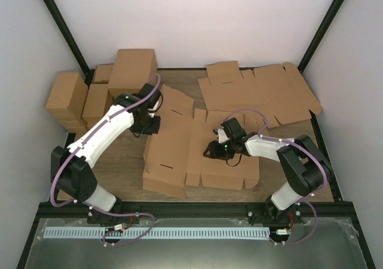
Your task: Fold the paper box
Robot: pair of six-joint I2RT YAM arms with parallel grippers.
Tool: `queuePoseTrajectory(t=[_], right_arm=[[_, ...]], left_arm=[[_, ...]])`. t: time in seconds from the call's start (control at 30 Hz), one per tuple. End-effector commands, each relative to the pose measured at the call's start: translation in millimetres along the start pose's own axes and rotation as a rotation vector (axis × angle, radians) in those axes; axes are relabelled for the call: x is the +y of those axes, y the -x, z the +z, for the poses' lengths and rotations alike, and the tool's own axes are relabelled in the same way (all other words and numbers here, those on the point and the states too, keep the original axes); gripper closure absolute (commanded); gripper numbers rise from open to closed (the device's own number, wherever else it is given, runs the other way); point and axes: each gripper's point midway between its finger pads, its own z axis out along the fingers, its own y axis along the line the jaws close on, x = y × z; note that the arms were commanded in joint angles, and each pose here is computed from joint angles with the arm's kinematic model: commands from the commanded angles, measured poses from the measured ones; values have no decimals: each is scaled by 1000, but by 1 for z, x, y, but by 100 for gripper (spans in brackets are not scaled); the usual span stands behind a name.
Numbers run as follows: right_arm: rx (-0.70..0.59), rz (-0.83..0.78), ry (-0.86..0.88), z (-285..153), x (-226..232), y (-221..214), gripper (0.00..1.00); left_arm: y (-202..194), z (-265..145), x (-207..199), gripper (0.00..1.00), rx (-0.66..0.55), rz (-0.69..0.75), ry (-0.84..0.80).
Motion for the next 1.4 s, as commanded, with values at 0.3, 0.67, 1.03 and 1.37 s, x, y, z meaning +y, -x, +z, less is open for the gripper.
queuePoseTrajectory(t=[0.3, 0.67, 1.03, 1.37], right_arm=[[77, 16, 86, 35, 40, -29, 58], [-43, -55, 197, 16, 78, -6, 59], [-533, -193, 9, -92, 58, 85, 59], [-951, -464, -20, -186, 77, 109, 25]], left_arm=[[33, -46, -30, 96, -165, 216, 133], [33, -79, -71, 96, -382, 449, 446], [25, -76, -93, 95, -444, 566, 559], [40, -87, -78, 96, -539, 724, 852]])
